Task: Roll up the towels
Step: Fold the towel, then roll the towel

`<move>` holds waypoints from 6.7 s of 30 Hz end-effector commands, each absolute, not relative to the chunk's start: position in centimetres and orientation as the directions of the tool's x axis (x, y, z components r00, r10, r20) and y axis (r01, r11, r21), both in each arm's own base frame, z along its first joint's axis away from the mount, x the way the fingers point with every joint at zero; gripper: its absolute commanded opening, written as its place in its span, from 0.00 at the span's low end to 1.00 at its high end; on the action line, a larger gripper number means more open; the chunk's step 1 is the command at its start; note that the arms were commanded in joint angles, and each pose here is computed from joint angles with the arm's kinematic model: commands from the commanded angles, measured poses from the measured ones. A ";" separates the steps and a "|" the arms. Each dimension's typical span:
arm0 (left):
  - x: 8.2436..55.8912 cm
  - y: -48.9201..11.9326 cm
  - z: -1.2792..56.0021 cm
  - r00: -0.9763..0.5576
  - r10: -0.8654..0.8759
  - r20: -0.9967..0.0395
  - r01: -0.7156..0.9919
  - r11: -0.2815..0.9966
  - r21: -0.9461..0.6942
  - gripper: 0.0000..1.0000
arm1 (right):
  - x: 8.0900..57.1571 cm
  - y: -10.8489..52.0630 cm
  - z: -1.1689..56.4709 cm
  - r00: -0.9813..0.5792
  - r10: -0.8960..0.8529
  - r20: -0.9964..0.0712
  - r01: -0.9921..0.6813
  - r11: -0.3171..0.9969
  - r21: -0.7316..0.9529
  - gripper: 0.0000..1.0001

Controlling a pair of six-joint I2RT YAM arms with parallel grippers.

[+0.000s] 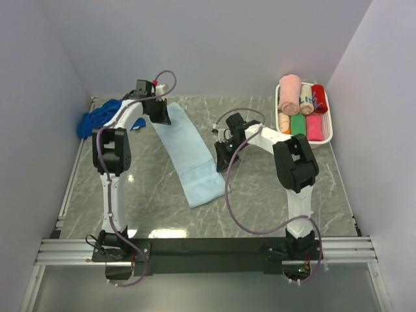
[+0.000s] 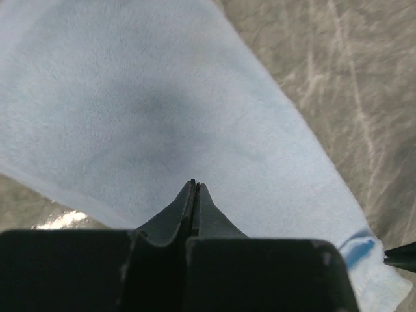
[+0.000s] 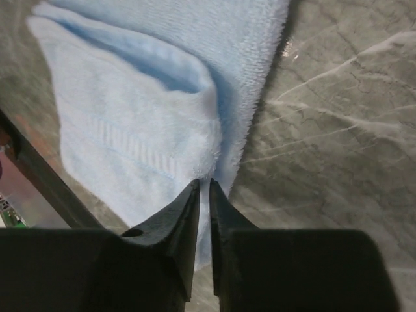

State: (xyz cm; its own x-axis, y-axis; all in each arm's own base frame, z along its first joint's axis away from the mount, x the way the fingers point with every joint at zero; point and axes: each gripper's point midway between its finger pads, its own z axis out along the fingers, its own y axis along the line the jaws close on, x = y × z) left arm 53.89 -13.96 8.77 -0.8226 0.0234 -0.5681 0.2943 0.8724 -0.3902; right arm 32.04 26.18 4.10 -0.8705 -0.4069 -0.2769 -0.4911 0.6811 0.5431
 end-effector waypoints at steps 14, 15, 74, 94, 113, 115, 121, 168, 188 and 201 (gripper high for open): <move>57.5 -21.8 2.9 -0.803 0.098 -0.587 0.410 0.806 -0.427 0.06 | 27.5 30.7 1.3 -0.899 -0.409 -0.157 -0.409 0.658 0.633 0.05; 57.7 -22.5 3.1 -0.793 0.100 -0.600 0.428 0.793 -0.433 0.09 | 27.5 30.9 1.2 -0.903 -0.402 -0.150 -0.400 0.659 0.637 0.05; 22.1 -20.2 3.0 0.243 0.814 -0.528 0.909 -0.001 0.417 0.59 | 28.6 33.3 0.2 -0.831 -0.524 -0.186 -0.516 0.602 0.610 0.20; 14.3 -20.8 4.9 0.067 0.823 -0.564 0.988 -0.133 -0.077 0.01 | 26.4 31.8 4.6 -0.769 -0.601 -0.218 -0.591 0.538 0.601 0.17; 27.1 -22.8 9.0 -0.282 0.739 -0.612 0.941 0.089 -0.326 0.07 | 34.5 25.5 12.3 -0.845 -0.396 -0.358 -0.533 0.584 0.612 0.50; 27.9 -22.5 8.0 -0.299 0.748 -0.593 0.935 0.104 -0.340 0.08 | 34.2 25.6 12.3 -0.845 -0.397 -0.359 -0.534 0.571 0.624 0.50; 29.6 -22.4 5.9 -0.349 0.749 -0.564 0.917 0.148 -0.371 0.15 | 33.7 27.0 13.1 -0.863 -0.362 -0.353 -0.501 0.516 0.695 0.48; 29.2 -22.1 5.0 0.073 0.809 -0.583 0.933 0.151 0.326 0.75 | 30.1 29.8 1.3 -0.850 -0.495 -0.178 -0.492 0.628 0.602 0.24; 21.9 -20.6 1.4 -0.242 0.876 -0.417 0.917 0.066 -0.394 0.06 | 36.8 21.2 11.0 -0.781 -0.283 -0.556 -0.565 0.701 0.436 0.64; 24.2 -20.6 -0.3 -0.473 0.847 -0.242 0.710 0.204 -0.674 0.09 | 28.7 19.5 18.4 -0.374 -0.459 -0.806 -0.833 0.549 0.074 0.34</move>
State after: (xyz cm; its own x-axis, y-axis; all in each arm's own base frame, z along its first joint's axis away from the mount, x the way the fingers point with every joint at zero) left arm 28.03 -22.64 2.73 -0.4172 0.7890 -0.4510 0.8341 0.1353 -0.5348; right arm 30.41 17.57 19.61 -0.4796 -0.3632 -0.7988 -0.7550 0.6346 0.1648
